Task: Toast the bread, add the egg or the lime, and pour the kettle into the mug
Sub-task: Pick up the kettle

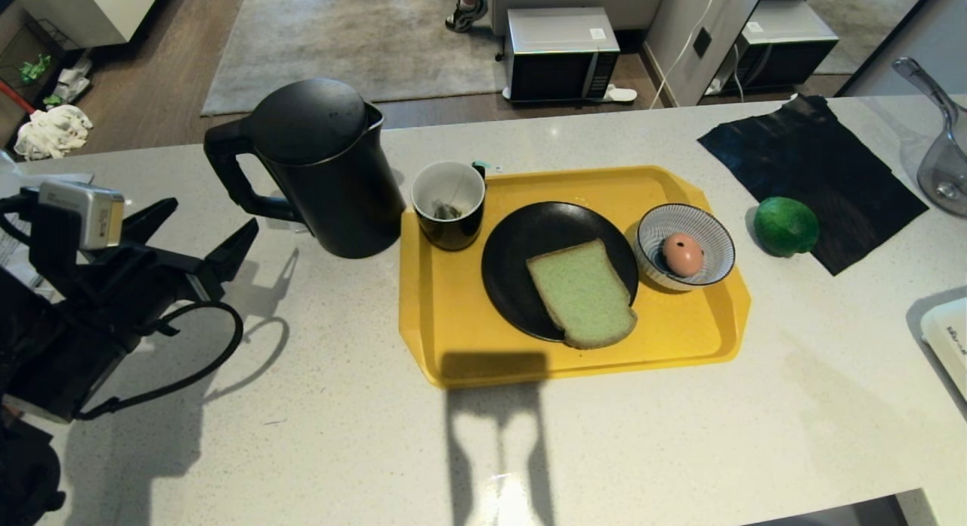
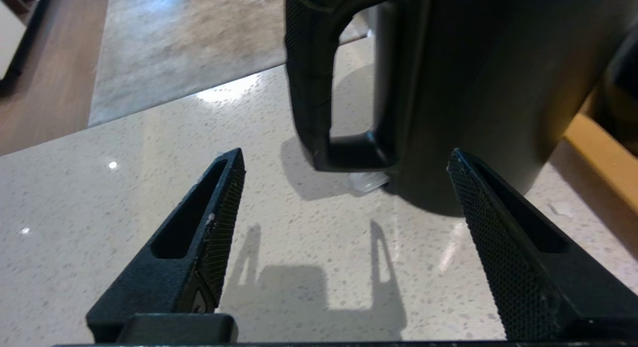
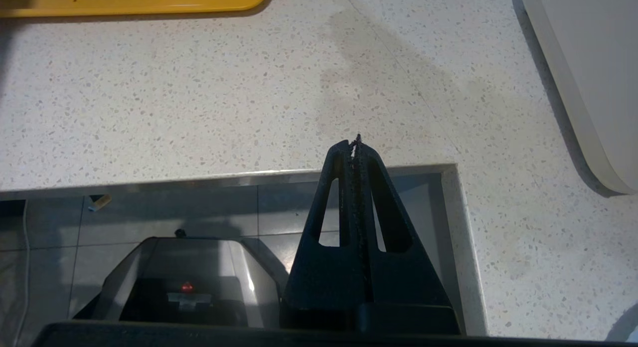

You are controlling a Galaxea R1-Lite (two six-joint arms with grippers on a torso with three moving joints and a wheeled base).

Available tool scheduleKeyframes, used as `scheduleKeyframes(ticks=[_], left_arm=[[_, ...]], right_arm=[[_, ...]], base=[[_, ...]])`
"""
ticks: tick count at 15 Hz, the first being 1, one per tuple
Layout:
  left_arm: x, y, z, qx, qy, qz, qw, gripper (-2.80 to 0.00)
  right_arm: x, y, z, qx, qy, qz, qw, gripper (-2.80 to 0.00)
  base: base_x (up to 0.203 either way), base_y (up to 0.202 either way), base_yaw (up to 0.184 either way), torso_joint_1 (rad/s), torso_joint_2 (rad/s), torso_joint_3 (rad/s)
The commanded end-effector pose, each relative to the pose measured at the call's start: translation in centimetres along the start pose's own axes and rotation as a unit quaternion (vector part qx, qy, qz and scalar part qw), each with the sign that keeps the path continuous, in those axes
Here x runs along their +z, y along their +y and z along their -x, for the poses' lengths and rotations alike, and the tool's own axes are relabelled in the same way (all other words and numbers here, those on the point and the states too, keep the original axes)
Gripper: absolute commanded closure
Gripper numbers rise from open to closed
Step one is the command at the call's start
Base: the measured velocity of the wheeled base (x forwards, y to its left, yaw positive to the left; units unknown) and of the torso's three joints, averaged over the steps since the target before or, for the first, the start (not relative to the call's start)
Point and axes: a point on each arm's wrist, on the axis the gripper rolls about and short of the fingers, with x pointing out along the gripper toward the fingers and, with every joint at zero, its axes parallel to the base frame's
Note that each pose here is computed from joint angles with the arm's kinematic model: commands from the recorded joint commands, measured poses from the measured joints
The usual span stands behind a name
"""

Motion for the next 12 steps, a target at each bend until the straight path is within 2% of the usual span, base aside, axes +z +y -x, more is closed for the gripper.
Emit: scheduleKeyframes(ticks=[1,6,12], left_arm=[[-0.7,0.6,-0.3,0.010,0.008,-0.003,0.9999,-2.80],[-2.0,1.0,-2.0,0.013,0.014,-0.001,0.9998,-2.80],[-2.4,1.6,-6.5,0.025,-0.028,-0.010,0.9992,-2.80]], right_arm=[[0.0,0.0,0.0,0.000,0.000,0.000,1.000,0.00],[0.0,0.0,0.0,0.000,0.000,0.000,1.000,0.00],[0.0,0.0,0.0,0.000,0.000,0.000,1.000,0.00]], base=[[0.000,0.000,0.000,0.000,0.00,0.000],[0.000,0.000,0.000,0.000,0.00,0.000],[0.000,0.000,0.000,0.000,0.00,0.000]])
